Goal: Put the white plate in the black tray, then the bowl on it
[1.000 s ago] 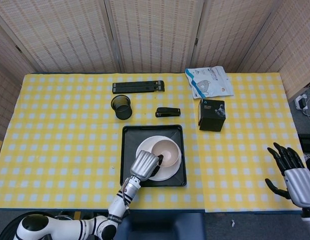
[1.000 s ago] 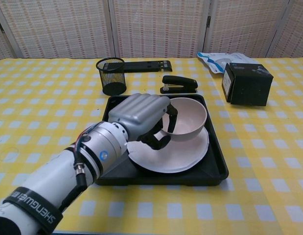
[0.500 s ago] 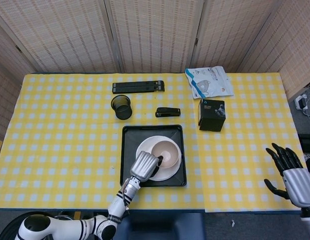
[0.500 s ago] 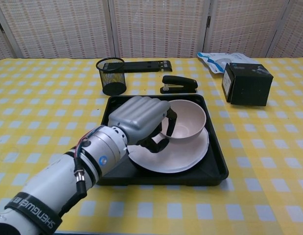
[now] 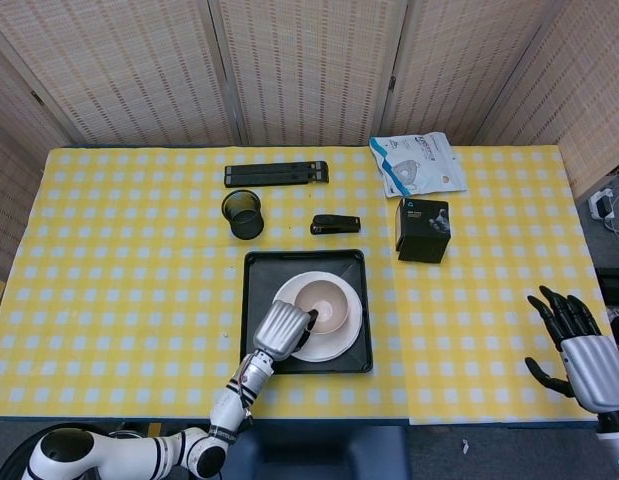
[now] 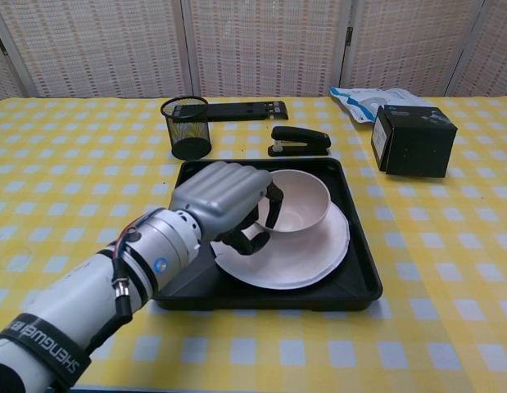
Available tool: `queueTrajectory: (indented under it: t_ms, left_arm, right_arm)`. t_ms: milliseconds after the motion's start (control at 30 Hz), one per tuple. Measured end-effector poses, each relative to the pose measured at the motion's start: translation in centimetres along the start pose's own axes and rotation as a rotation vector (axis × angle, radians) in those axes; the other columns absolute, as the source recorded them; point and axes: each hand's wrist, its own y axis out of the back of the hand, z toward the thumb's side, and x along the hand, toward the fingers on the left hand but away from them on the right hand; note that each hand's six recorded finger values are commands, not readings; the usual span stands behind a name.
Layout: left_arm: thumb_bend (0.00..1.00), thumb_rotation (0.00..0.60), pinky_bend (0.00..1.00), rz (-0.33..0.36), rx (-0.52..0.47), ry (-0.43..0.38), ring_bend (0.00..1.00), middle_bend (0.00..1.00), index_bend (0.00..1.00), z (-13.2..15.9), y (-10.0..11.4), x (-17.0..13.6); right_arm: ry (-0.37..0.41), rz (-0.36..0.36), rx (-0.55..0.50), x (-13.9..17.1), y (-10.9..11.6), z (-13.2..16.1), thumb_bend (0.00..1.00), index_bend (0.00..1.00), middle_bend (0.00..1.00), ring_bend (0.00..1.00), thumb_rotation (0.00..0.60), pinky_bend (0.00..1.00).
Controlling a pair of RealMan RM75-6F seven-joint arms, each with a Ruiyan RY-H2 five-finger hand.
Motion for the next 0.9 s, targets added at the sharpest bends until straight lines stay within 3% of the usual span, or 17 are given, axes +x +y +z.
queueTrajectory:
  t_ms: [100,267,567,900]
  left_arm:
    - [0.64,0.6,1.0,-0.001,-0.002,-0.001,1.0,1.0,0.58,-0.1,0.1,-0.1]
    - [0.52,0.6,1.0,-0.002,0.002,-0.01,1.0,1.0,0.43,0.0,0.3,-0.4]
    - [0.35,0.6,1.0,0.014,0.001,-0.019,1.0,1.0,0.29,0.3,0.8,-0.8]
    - [0.29,0.6,1.0,0.12,0.019,0.001,1.0,1.0,0.21,-1.6,5.0,-2.2]
  right_arm:
    - [-0.002,0.0,0.001,0.0,0.0,0.0,0.34,0.0,0.0,0.0,0.6,0.0]
    - [-0.004,-0.001,0.002,0.0,0.0,0.0,0.34,0.0,0.0,0.0,0.6,0.0]
    - [0.001,-0.005,0.001,0.2,0.1,0.1,0.34,0.0,0.0,0.0,0.6,0.0]
    - [0.009,-0.006,0.004,0.3,0.0,0.3,0.34,0.0,0.0,0.0,0.6,0.0]
